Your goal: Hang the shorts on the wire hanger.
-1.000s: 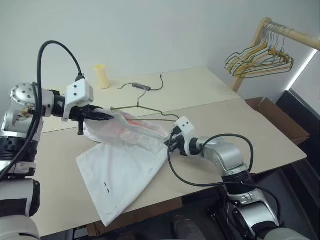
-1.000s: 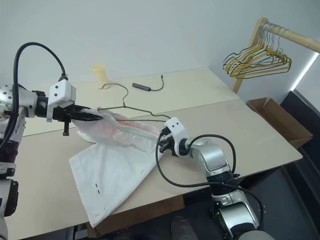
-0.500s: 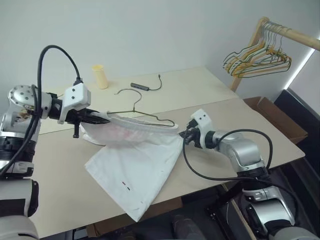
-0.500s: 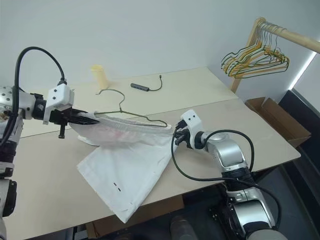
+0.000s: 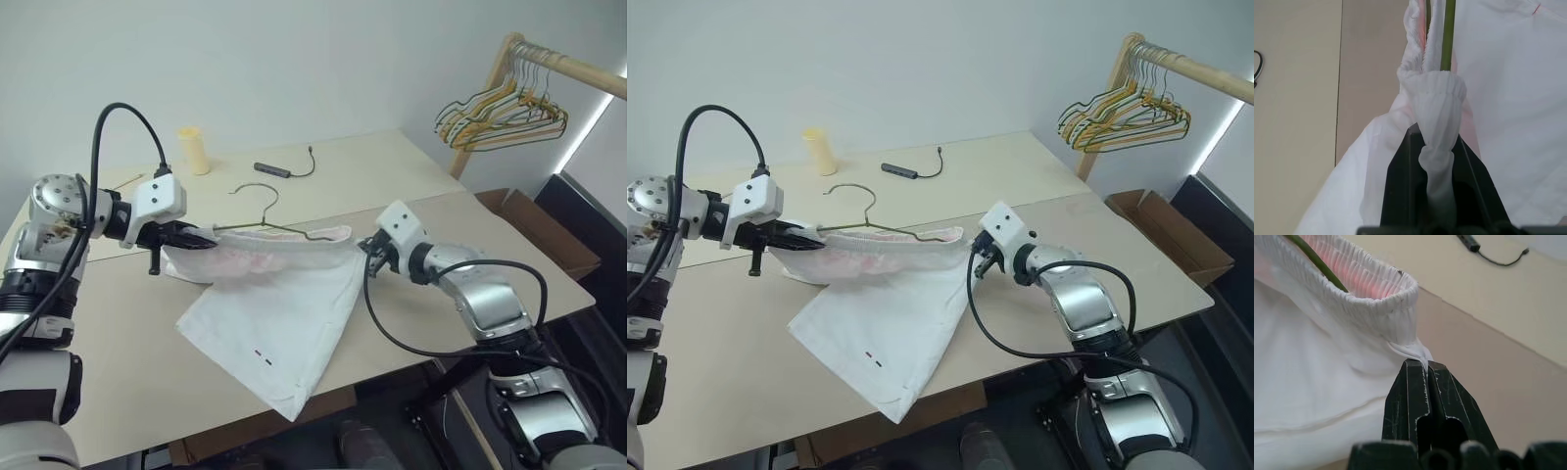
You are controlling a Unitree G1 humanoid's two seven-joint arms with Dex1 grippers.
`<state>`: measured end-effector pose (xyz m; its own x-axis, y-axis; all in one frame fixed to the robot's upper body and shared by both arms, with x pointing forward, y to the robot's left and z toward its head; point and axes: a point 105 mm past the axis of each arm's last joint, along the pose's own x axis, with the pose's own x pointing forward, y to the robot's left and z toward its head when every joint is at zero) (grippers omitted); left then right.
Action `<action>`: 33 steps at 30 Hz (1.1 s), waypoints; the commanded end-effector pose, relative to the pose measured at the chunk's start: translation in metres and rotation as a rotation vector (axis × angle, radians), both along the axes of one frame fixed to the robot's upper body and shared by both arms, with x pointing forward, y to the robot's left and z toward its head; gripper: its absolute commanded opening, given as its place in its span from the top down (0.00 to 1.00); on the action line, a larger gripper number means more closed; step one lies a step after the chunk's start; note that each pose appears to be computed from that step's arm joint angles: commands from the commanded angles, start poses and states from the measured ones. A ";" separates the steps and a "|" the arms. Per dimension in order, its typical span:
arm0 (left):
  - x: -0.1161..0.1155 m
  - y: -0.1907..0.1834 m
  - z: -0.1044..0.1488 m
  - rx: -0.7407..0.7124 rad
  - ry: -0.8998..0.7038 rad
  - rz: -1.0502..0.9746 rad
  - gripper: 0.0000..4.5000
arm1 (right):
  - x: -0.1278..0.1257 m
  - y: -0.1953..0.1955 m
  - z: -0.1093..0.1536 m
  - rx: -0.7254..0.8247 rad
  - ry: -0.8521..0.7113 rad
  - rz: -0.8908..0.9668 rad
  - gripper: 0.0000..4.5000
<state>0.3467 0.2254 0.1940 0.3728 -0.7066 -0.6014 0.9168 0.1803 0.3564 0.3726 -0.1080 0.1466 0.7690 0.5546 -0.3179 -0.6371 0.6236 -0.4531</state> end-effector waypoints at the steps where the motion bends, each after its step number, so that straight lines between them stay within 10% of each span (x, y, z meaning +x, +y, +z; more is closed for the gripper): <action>1: 0.002 0.007 0.014 0.017 -0.057 0.027 1.00 | 0.003 -0.002 0.036 -0.079 -0.171 0.024 0.99; 13: 0.021 -0.004 0.021 0.004 -0.175 0.093 1.00 | -0.022 0.047 0.087 -0.228 -0.412 0.308 0.99; 28: 0.012 -0.011 0.029 -0.076 -0.174 0.032 1.00 | -0.015 0.064 0.068 -0.323 -0.436 0.351 0.99; 33: 0.008 -0.013 0.028 -0.080 -0.167 -0.002 1.00 | -0.022 0.064 0.068 -0.227 -0.358 0.410 0.70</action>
<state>0.3578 0.2125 0.2023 0.4447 -0.7334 -0.5142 0.8740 0.2298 0.4281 0.3544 -0.0431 0.1981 0.6029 0.7495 -0.2734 -0.6011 0.2015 -0.7733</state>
